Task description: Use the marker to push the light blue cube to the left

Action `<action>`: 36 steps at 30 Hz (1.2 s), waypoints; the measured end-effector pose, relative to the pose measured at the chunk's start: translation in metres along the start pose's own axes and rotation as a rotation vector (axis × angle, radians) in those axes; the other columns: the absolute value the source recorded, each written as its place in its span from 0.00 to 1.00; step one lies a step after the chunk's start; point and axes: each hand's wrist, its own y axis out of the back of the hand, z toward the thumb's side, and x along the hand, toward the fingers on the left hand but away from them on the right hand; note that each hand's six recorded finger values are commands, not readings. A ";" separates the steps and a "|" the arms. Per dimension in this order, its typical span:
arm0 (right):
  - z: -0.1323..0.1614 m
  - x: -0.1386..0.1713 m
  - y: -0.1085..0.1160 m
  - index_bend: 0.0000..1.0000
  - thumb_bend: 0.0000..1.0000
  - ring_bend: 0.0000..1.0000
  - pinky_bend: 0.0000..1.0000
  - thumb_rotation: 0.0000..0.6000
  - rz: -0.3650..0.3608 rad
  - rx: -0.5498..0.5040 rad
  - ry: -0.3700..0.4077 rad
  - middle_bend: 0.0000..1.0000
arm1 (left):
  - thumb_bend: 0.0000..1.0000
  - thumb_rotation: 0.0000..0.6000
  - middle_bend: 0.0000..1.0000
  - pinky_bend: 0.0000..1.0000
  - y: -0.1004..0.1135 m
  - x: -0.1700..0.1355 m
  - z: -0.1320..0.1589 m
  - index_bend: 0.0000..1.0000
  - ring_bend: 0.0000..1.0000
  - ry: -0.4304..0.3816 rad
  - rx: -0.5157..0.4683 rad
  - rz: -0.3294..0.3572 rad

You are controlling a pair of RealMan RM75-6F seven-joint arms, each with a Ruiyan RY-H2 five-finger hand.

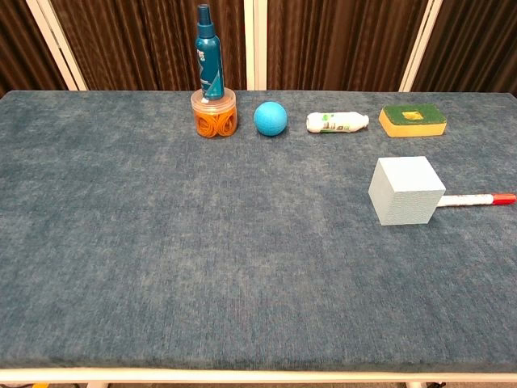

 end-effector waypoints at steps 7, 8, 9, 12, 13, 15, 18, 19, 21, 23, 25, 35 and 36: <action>0.002 -0.001 0.000 0.18 0.27 0.06 0.18 1.00 -0.001 -0.002 0.008 0.22 | 0.14 1.00 0.16 0.13 -0.001 0.001 0.002 0.22 0.10 -0.005 0.003 0.007; 0.002 -0.001 0.000 0.18 0.27 0.06 0.18 1.00 -0.001 -0.004 0.008 0.22 | 0.14 1.00 0.16 0.13 -0.001 0.001 0.002 0.22 0.10 -0.007 0.003 0.008; 0.002 -0.001 0.000 0.18 0.27 0.06 0.18 1.00 0.000 -0.005 0.008 0.22 | 0.14 1.00 0.16 0.13 -0.002 0.001 0.003 0.22 0.10 -0.008 0.003 0.008; 0.002 0.000 -0.001 0.18 0.27 0.06 0.18 1.00 0.001 -0.010 0.007 0.22 | 0.14 1.00 0.16 0.13 -0.003 0.001 0.003 0.22 0.10 -0.008 0.003 0.005; 0.002 0.000 -0.001 0.18 0.27 0.06 0.18 1.00 0.000 -0.011 0.008 0.22 | 0.14 1.00 0.16 0.13 -0.003 0.001 0.003 0.22 0.10 -0.008 0.003 0.004; 0.002 -0.001 -0.002 0.19 0.27 0.06 0.18 1.00 0.002 -0.015 0.010 0.23 | 0.14 1.00 0.16 0.13 -0.003 0.001 0.003 0.22 0.10 -0.008 0.003 0.005; 0.003 -0.003 -0.004 0.21 0.27 0.06 0.18 1.00 0.013 -0.016 0.017 0.25 | 0.14 1.00 0.16 0.13 -0.004 0.000 0.003 0.22 0.10 -0.008 0.001 0.004; 0.004 -0.004 -0.005 0.22 0.27 0.06 0.18 1.00 0.018 -0.015 0.021 0.25 | 0.14 1.00 0.16 0.13 -0.004 0.000 0.003 0.22 0.10 -0.009 0.000 0.004; 0.006 -0.009 -0.009 0.27 0.28 0.08 0.18 1.00 0.034 -0.013 0.034 0.28 | 0.14 1.00 0.16 0.13 -0.005 0.000 0.004 0.22 0.10 -0.009 -0.003 0.002; 0.009 -0.016 -0.015 0.30 0.28 0.08 0.19 1.00 0.059 -0.007 0.049 0.30 | 0.14 1.00 0.16 0.13 -0.005 0.001 0.005 0.22 0.10 -0.011 -0.006 0.002; 0.012 -0.024 -0.021 0.31 0.28 0.08 0.19 1.00 0.085 0.004 0.064 0.31 | 0.14 1.00 0.16 0.13 -0.004 0.002 0.007 0.22 0.10 -0.013 -0.010 0.003; 0.031 -0.090 -0.082 0.36 0.21 0.08 0.20 1.00 0.238 0.134 0.136 0.33 | 0.14 1.00 0.16 0.13 -0.006 -0.005 0.000 0.22 0.10 0.005 -0.018 -0.005; 0.033 -0.094 -0.088 0.38 0.19 0.08 0.20 1.00 0.245 0.143 0.140 0.34 | 0.14 1.00 0.16 0.13 -0.006 -0.005 -0.001 0.22 0.10 0.008 -0.019 -0.007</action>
